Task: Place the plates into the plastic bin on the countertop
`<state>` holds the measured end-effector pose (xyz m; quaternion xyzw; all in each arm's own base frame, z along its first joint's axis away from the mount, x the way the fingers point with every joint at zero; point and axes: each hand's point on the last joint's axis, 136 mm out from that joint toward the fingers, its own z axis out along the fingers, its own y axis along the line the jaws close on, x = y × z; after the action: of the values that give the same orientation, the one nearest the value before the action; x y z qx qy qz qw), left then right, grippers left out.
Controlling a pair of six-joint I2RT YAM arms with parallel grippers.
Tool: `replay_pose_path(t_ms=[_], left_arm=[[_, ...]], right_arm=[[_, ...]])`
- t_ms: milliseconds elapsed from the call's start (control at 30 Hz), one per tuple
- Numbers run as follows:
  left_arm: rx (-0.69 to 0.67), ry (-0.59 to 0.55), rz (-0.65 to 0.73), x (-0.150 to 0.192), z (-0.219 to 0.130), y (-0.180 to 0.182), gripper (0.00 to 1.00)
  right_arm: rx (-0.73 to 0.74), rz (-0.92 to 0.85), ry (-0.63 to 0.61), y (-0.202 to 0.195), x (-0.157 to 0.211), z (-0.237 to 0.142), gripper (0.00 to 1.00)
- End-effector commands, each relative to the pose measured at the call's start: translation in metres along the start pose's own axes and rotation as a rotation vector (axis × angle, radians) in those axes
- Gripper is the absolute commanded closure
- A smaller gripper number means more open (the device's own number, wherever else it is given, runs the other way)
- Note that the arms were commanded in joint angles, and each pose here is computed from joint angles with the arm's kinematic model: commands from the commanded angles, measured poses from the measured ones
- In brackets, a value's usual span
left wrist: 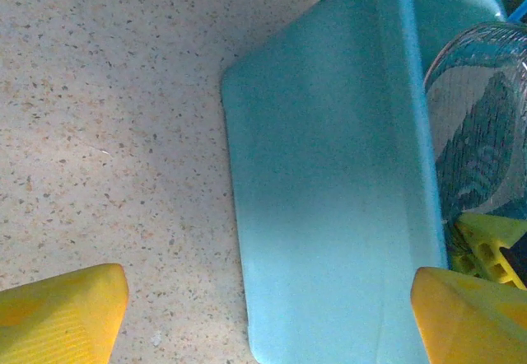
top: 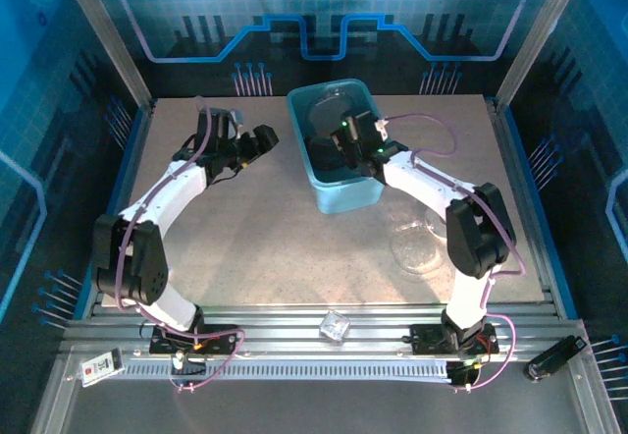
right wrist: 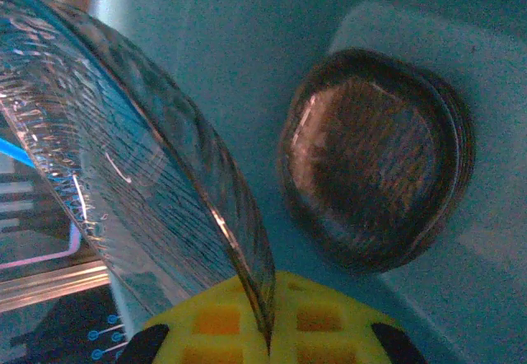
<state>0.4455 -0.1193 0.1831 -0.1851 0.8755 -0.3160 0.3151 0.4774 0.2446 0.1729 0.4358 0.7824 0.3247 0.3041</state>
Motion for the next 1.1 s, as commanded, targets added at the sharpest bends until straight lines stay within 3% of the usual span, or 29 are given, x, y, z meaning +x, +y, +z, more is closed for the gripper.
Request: replay_pose_path(t_ms=[0,367,1067], left_arm=[[0.033,0.004,0.021,-0.008,-0.002,-0.007,0.11],[0.012,0.033,0.0,-0.004,0.009,0.004,0.11],[-0.024,0.083,-0.024,0.01,0.016,0.019,0.11]], right_arm=[[0.031,0.06,-0.009,0.0,-0.004,0.003,1.0],[0.155,0.152,0.032,-0.03,0.012,0.03,1.0],[0.258,0.248,0.059,-0.057,0.03,0.076,1.0]])
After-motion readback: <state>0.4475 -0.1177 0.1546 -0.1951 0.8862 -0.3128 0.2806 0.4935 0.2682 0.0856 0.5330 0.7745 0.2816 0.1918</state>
